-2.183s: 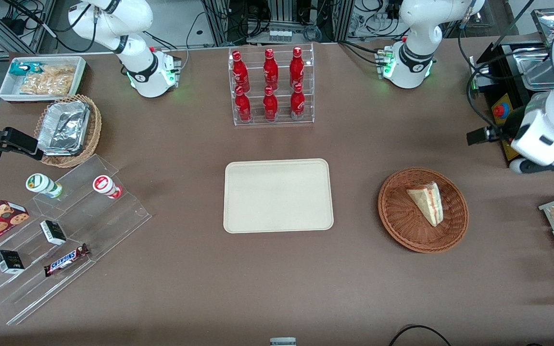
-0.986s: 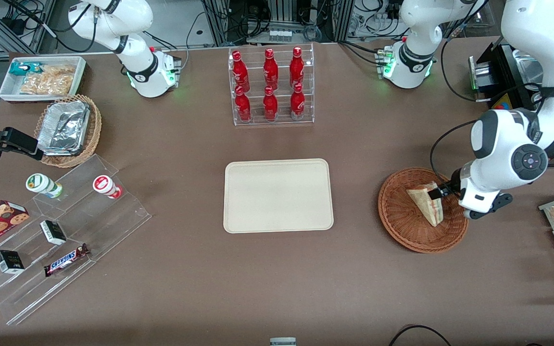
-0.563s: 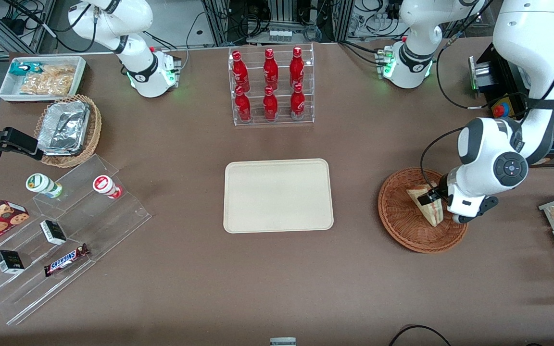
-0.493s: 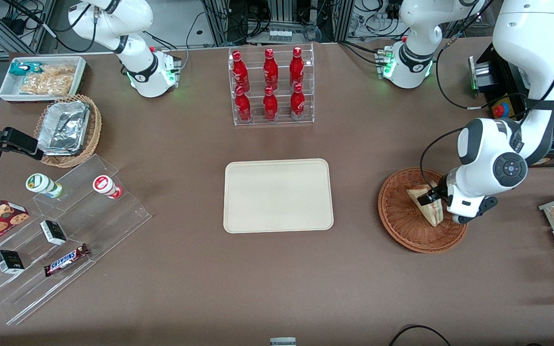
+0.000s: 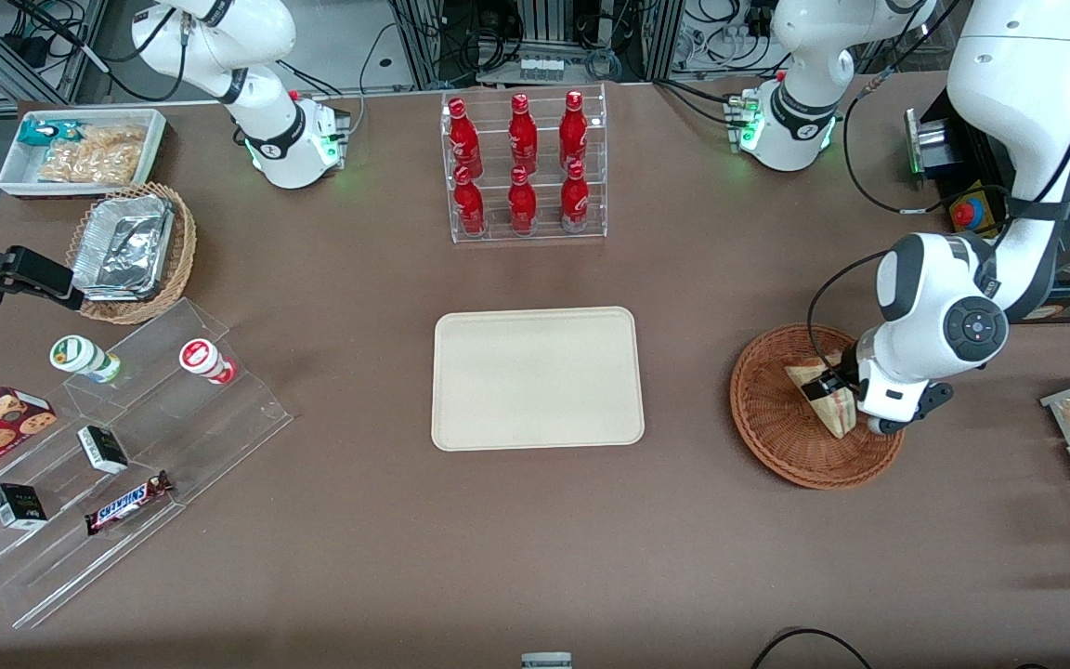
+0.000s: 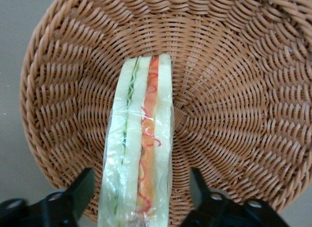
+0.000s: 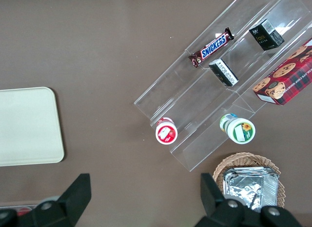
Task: Place sandwich from basket to tray
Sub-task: 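Lower the open left gripper around the wrapped sandwich and close it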
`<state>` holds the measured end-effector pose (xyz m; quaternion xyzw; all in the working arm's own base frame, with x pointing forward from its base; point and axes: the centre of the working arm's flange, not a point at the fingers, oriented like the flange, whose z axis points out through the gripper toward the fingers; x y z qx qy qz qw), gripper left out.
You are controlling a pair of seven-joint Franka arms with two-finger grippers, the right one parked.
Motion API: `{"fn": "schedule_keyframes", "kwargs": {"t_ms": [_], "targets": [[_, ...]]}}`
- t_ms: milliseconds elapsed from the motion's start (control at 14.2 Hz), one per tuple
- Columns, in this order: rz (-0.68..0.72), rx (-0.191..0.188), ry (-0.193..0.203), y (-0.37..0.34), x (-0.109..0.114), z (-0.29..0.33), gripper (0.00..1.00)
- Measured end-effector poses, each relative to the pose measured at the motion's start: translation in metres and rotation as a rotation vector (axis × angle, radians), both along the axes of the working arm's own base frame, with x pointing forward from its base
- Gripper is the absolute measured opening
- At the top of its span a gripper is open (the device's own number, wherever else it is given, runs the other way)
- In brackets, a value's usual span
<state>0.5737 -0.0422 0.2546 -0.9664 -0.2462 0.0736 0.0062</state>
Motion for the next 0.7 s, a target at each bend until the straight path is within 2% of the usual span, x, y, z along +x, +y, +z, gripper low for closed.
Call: {"fn": "schedule_keyframes", "kwargs": {"t_ms": [70, 211, 423, 493, 704], "targets": [[0.000, 0.000, 0.000, -0.0002, -0.0013, -0.0018, 0.70], [0.000, 0.000, 0.001, -0.0002, -0.0018, -0.0023, 0.66], [0.001, 0.000, 0.000, -0.0002, -0.0016, -0.0021, 0.34], [0.000, 0.000, -0.001, -0.0002, -0.0014, -0.0019, 0.28], [-0.001, 0.003, -0.011, 0.0000, 0.0006, 0.0041, 0.23]]}}
